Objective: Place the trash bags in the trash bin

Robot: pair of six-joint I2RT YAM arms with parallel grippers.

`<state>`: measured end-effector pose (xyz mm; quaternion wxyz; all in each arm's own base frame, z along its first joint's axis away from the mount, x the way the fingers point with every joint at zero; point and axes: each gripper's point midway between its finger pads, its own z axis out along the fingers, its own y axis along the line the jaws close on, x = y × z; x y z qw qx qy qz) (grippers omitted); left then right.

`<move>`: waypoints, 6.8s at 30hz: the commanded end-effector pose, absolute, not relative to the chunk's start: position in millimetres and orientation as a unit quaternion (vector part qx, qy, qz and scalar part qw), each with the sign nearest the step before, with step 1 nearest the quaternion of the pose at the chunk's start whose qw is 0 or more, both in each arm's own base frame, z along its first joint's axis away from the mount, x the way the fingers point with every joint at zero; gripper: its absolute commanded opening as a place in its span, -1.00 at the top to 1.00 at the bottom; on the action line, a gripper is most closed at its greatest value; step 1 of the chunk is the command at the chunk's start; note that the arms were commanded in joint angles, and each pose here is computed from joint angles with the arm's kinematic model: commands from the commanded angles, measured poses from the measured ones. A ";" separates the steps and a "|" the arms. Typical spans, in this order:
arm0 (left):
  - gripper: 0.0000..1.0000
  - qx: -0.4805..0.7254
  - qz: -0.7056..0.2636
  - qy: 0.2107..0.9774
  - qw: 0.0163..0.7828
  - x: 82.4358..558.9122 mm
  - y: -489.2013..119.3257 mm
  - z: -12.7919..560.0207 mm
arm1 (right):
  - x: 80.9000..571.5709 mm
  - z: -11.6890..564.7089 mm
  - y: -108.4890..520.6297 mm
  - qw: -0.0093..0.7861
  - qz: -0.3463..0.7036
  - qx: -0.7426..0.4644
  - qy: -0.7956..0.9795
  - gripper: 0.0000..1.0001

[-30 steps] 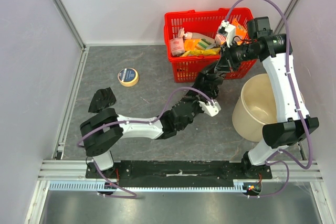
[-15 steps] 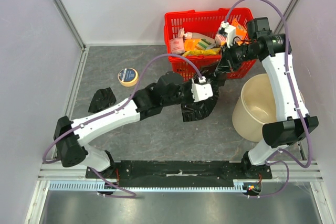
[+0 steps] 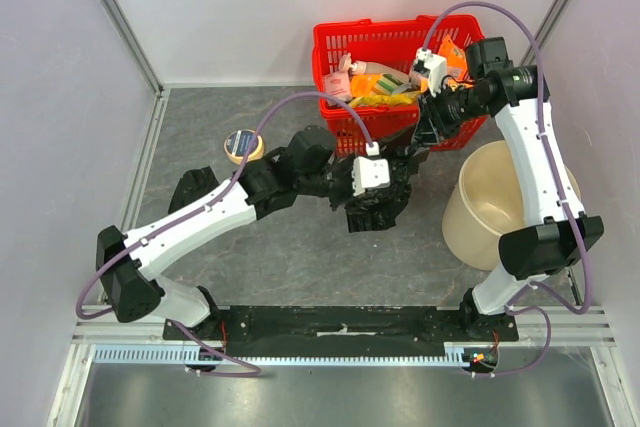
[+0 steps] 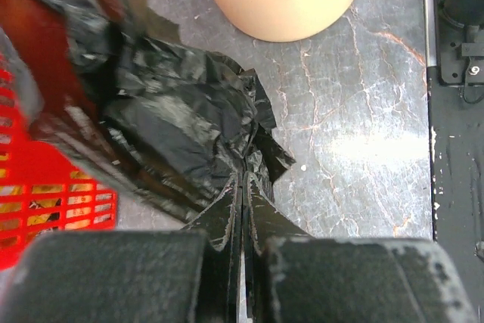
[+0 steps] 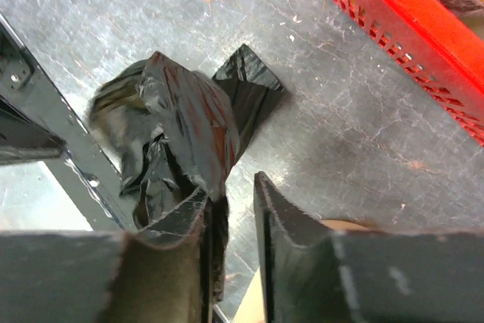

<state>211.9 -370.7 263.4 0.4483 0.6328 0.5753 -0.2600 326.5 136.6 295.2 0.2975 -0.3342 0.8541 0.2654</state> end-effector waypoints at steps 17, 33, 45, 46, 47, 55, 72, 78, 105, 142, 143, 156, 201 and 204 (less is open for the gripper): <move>0.83 0.617 -0.254 0.583 0.464 215.9 -395.9 262.1 | 315.1 282.5 136.2 0.267 0.279 -0.349 0.854 0.89; -0.34 0.707 -0.124 0.534 0.446 257.4 -445.1 146.8 | 353.0 239.6 86.4 0.272 0.111 -0.302 0.907 0.12; -0.39 0.708 -0.075 0.505 0.487 296.6 -484.6 163.0 | 369.5 236.4 61.7 0.273 0.054 -0.286 0.917 -0.04; -0.39 0.710 -0.072 0.502 0.488 296.3 -484.1 165.2 | 371.0 236.0 60.9 0.273 0.054 -0.285 0.917 -0.04; -0.39 0.712 -0.070 0.499 0.489 297.0 -483.1 167.3 | 372.3 235.9 60.6 0.273 0.056 -0.285 0.917 -0.05; -0.40 0.766 -0.093 0.451 0.448 284.4 -496.9 152.5 | 385.1 231.9 58.2 0.272 0.061 -0.282 0.918 -0.24; -0.41 0.816 -0.097 0.418 0.388 292.8 -520.9 97.6 | 382.0 229.3 34.4 0.267 0.061 -0.276 0.921 -0.29; 0.03 0.799 -0.088 0.437 0.404 320.1 -523.5 93.3 | 376.0 222.9 30.5 0.259 0.071 -0.274 0.923 -0.29; 0.97 0.681 -0.213 0.554 0.430 262.1 -387.7 273.6 | 307.9 259.7 95.0 0.267 0.256 -0.422 0.827 -0.47; 0.97 0.611 -0.263 0.591 0.457 247.6 -335.7 328.5 | 301.4 239.7 161.3 0.271 0.221 -0.529 0.774 1.00; 0.97 0.610 -0.260 0.593 0.457 249.4 -331.6 326.7 | 301.2 239.4 159.6 0.270 0.215 -0.530 0.775 1.00; 0.96 0.643 -0.204 0.595 0.437 245.4 -286.3 307.0 | 297.0 248.5 140.5 0.270 0.166 -0.525 0.790 1.00; 0.97 0.669 -0.098 0.608 0.417 245.3 -185.3 287.4 | 316.1 257.3 70.1 0.247 0.050 -0.464 0.849 0.91; 0.96 0.664 -0.151 0.593 0.430 233.3 -200.9 299.0 | 310.2 257.4 81.6 0.247 0.085 -0.465 0.846 0.68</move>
